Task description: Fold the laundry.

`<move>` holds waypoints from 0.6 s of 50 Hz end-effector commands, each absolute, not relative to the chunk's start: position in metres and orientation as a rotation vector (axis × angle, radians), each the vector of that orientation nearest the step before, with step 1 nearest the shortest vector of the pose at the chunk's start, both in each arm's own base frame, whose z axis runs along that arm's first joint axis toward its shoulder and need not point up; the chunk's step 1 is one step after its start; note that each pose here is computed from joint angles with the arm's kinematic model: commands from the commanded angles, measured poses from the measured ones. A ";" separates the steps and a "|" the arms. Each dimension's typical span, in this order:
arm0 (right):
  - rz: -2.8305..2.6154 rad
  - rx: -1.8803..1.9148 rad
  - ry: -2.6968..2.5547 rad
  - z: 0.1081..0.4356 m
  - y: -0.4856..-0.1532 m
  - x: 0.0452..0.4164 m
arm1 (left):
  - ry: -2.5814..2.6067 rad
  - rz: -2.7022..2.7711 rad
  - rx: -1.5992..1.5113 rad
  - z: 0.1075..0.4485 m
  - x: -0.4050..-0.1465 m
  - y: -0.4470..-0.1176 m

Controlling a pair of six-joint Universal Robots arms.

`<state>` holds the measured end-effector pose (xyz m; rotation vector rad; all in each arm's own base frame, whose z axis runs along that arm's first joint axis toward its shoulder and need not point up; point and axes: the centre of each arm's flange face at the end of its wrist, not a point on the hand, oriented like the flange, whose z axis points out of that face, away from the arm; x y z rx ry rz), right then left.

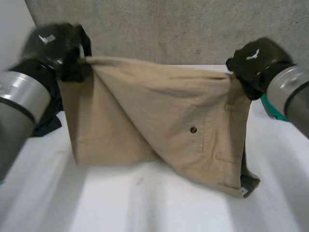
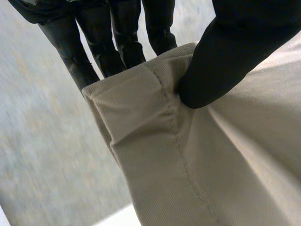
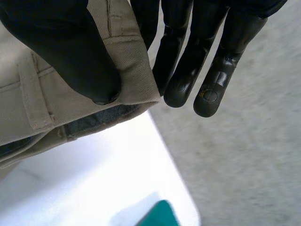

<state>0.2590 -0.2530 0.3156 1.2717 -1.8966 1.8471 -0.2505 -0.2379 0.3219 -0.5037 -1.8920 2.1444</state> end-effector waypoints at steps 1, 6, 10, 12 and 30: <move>1.823 1.299 -1.978 0.272 -0.293 0.281 | -2.025 2.127 -0.697 0.266 -0.279 -0.296; 2.158 1.052 -1.808 0.297 -0.337 0.301 | -1.815 2.344 -0.703 0.294 -0.301 -0.332; 2.459 0.807 -1.541 0.349 -0.356 0.307 | -1.459 2.616 -0.567 0.354 -0.307 -0.350; 2.556 0.723 -1.427 0.369 -0.359 0.308 | -1.245 2.746 -0.467 0.385 -0.305 -0.353; 2.586 0.779 -1.389 0.356 -0.358 0.311 | -1.316 2.725 -0.449 0.358 -0.292 -0.320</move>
